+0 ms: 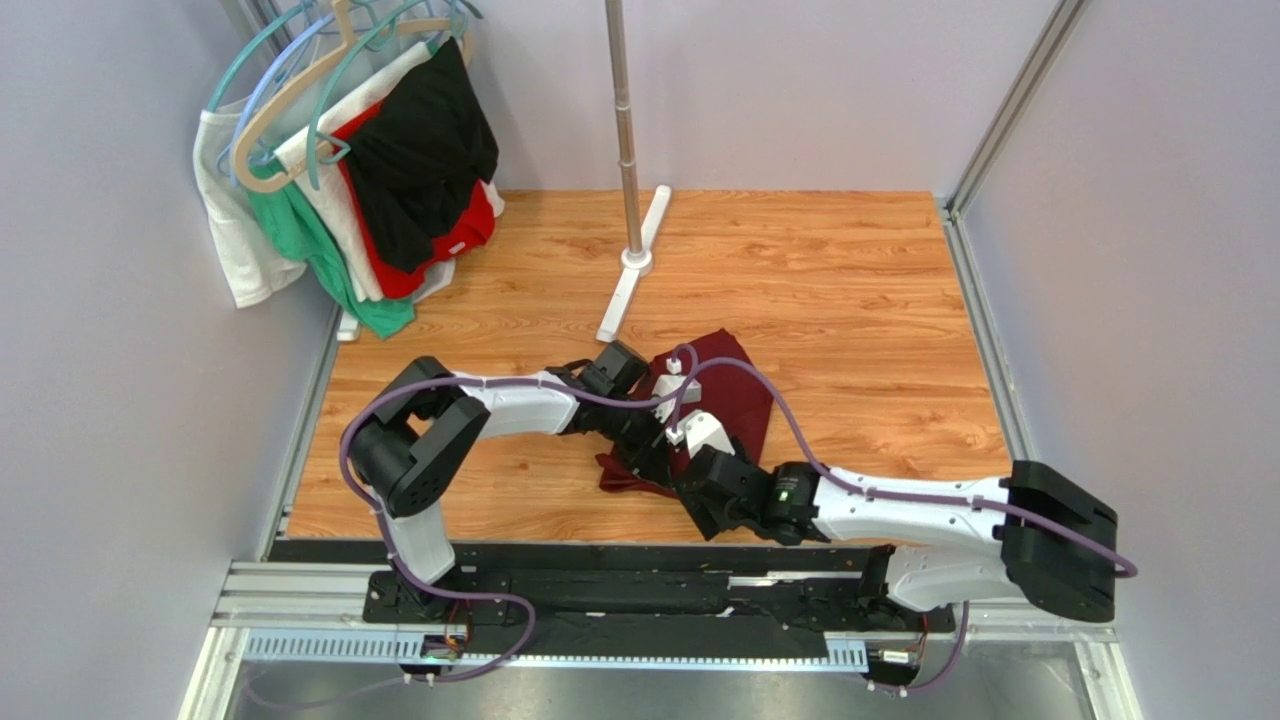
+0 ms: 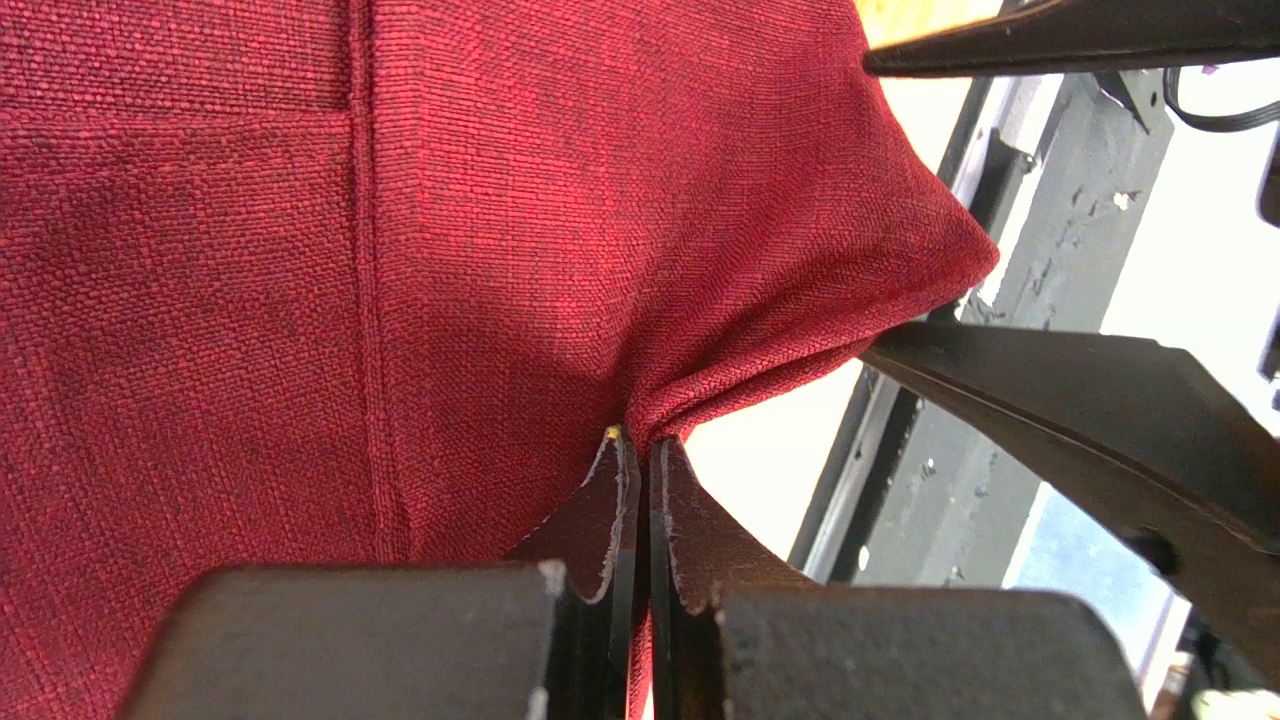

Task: Fold the napkin, place the utensils inside, and roll it up
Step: Roll the napkin at the center of the board.

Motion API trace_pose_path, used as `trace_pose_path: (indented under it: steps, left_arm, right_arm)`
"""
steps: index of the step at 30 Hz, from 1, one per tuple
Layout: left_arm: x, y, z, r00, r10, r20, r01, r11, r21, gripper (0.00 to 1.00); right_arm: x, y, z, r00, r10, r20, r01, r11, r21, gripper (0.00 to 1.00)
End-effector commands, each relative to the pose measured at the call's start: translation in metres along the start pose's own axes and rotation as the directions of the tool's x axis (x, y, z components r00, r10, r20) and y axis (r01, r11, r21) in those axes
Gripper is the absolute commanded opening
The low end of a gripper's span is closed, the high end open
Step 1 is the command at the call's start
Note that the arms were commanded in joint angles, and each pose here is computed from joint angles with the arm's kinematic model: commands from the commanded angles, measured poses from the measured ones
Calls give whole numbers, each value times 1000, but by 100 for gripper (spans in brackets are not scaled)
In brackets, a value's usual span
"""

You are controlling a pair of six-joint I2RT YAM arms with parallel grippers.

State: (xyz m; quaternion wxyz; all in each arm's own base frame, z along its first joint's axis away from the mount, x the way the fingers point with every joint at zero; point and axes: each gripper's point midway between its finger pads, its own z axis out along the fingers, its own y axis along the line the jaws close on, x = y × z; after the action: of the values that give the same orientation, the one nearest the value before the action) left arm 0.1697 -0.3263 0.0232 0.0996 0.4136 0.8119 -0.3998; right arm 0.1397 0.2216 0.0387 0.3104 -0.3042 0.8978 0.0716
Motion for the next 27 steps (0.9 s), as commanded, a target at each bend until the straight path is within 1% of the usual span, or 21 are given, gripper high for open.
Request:
trace_pose_path:
  steps: [1, 5, 8, 12, 19, 20, 21, 22, 24, 25, 26, 27]
  left_arm:
    - [17, -1, -3, 995, -64, -78, 65, 998, 8, 0]
    - [17, -2, -3, 995, -63, -78, 65, 998, 17, 0]
    - [15, -2, -3, 995, -62, -78, 64, 998, 19, 0]
    - [15, -1, -3, 994, -76, -81, 78, 996, 30, 0]
    - [13, -2, -5, 994, -73, -76, 76, 996, 36, 0]
    - [12, -3, -5, 995, -72, -75, 75, 996, 38, 0]
    - [12, -2, -5, 995, -72, -75, 75, 997, 37, 0]
    - [12, -2, -6, 995, -72, -73, 75, 997, 36, 0]
    - [11, -3, -7, 995, -73, -71, 76, 997, 34, 0]
    - [12, -4, -7, 995, -76, -72, 79, 996, 34, 0]
    - [11, -4, -8, 994, -80, -69, 82, 996, 35, 0]
    - [10, -4, -8, 995, -81, -67, 83, 996, 33, 0]
  right_arm:
    - [-40, 6, 0, 989, -45, 140, 41, 999, 35, 68]
    - [-40, 7, 4, 986, -97, 133, 91, 995, 51, 68]
    - [-38, 13, 10, 982, -145, 121, 141, 989, 36, 66]
    - [-28, 24, 19, 984, -157, 86, 159, 987, -18, 63]
    - [-6, 37, 28, 989, -151, 8, 151, 984, -92, 49]
    - [1, 39, 32, 988, -150, -24, 147, 985, -94, 48]
    - [4, 39, 35, 988, -146, -42, 142, 985, -93, 45]
    - [7, 39, 36, 988, -141, -58, 135, 986, -98, 41]
    - [18, 42, 42, 986, -131, -106, 119, 987, -111, 36]
    - [20, 43, 43, 985, -126, -116, 113, 987, -113, 27]
    - [25, 44, 44, 983, -120, -137, 103, 987, -122, 23]
    - [26, 45, 44, 983, -114, -144, 96, 988, -124, 13]
